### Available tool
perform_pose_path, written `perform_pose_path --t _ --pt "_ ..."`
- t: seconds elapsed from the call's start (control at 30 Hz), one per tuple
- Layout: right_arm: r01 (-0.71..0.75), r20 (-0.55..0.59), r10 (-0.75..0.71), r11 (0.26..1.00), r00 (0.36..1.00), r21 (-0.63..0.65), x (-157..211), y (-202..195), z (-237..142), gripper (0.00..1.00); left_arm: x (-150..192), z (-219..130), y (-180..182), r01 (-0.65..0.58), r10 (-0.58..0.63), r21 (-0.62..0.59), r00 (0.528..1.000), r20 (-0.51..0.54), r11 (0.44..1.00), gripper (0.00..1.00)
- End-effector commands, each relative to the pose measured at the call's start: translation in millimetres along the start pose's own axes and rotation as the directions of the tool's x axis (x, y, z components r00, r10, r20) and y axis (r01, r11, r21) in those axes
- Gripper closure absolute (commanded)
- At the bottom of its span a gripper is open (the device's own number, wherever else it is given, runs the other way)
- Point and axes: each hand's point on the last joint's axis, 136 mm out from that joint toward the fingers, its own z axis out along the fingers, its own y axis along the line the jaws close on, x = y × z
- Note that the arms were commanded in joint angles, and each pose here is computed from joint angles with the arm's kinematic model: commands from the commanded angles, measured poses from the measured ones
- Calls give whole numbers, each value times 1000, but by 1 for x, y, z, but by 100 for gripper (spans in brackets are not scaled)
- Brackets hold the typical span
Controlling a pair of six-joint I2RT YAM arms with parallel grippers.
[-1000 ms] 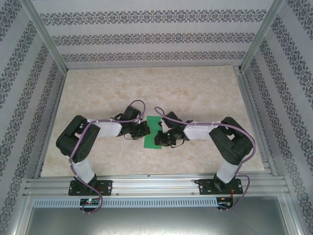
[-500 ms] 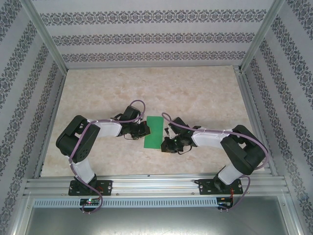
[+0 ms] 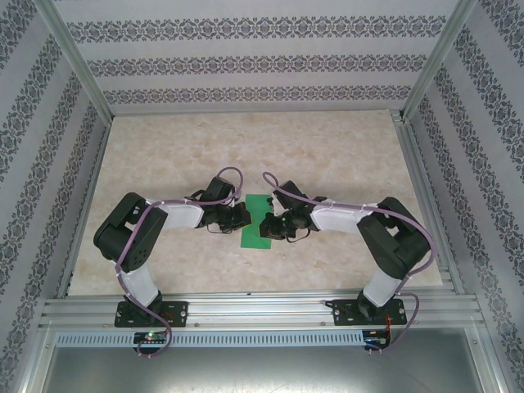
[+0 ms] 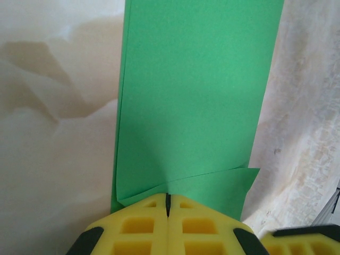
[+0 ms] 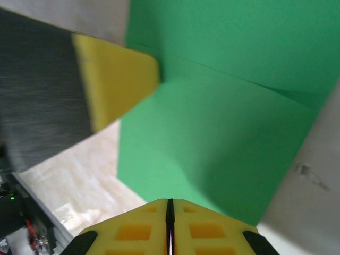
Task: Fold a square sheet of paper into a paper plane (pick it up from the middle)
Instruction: Fold the triangle a second time at the center of the table.
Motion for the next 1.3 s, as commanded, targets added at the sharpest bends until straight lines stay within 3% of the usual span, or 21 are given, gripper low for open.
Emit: perform_pose_path --t 0.0,0.17,0.4,0.53,0.97,1.27 --pt "-22 -23 23 999 999 50 6 -20 6 91 4 -2 21 -9 7 -74 1000 -18 997 100" --pt "-51 -60 57 995 997 88 20 -40 16 94 -2 -16 5 -83 82 -70 997 -10 994 96" --pt "-65 -65 72 992 995 106 25 -49 20 94 -11 -39 -40 -114 111 51 993 46 992 83" --pt "-61 -65 68 992 996 106 24 -48 21 94 -3 -35 -51 -111 110 86 994 16 990 85" --pt "-62 -75 71 991 995 118 27 -52 23 95 18 7 -33 -36 39 76 998 -49 996 88" --pt "-67 -87 79 988 993 136 30 -58 24 95 13 18 11 -11 10 -71 1000 -12 997 91"
